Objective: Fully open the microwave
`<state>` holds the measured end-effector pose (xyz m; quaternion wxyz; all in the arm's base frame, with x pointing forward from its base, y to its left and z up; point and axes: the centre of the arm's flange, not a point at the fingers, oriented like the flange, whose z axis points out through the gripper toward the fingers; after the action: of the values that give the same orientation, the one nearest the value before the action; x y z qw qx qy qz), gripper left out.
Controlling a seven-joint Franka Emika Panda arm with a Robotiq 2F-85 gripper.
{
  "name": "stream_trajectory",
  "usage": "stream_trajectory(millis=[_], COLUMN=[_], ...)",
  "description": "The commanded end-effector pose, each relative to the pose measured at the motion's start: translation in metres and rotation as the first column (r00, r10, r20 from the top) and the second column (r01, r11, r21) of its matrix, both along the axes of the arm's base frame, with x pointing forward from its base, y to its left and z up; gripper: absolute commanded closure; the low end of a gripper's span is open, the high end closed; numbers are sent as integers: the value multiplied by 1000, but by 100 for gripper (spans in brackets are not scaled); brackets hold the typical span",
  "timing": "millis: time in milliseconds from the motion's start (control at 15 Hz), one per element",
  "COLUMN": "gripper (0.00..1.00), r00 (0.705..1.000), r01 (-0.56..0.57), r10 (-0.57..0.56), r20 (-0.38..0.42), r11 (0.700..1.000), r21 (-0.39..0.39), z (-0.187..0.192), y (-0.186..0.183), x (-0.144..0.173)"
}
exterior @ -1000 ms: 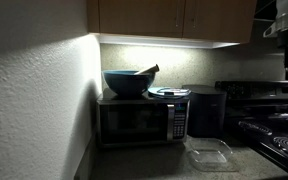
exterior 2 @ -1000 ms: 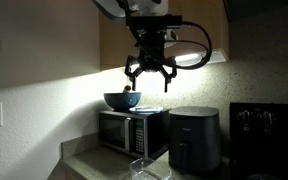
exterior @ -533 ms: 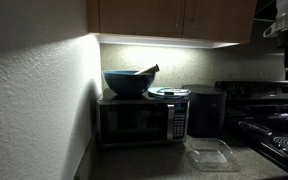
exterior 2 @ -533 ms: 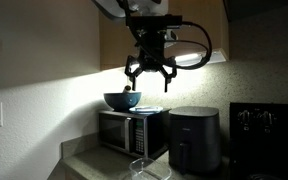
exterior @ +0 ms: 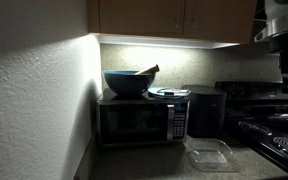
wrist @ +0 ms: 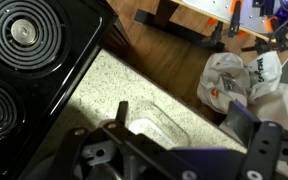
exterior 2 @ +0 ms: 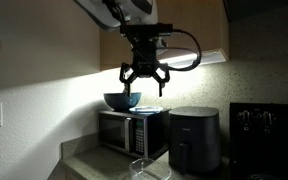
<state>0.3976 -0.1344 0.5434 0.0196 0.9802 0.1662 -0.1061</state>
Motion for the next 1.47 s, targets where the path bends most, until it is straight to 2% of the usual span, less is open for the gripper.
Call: stream_trajectory(millis=[0, 200, 267, 533, 667, 867, 1200, 1267, 1333, 1400], gripper=[0, 0, 0, 0, 0, 0, 0, 0, 0, 0], r00=[985, 943, 971, 969, 981, 973, 955, 951, 963, 961], r01=[-137, -281, -198, -203, -188, -222, -238, -235, -218, -216], r10=[124, 252, 181, 184, 183, 224, 227, 222, 213, 210], r20=[-117, -215, -157, -164, -66, 56, 190, 213, 166, 180], r11=[985, 952, 975, 974, 979, 974, 970, 971, 976, 976], r21=[-107, -118, -101, -104, -78, -43, 39, 40, 9, 13], z=[-37, -58, -49, -52, -64, -76, -97, -95, -90, -91], y=[45, 75, 66, 69, 74, 85, 102, 103, 102, 103], x=[4, 4, 7, 9, 16, 30, 47, 51, 48, 50])
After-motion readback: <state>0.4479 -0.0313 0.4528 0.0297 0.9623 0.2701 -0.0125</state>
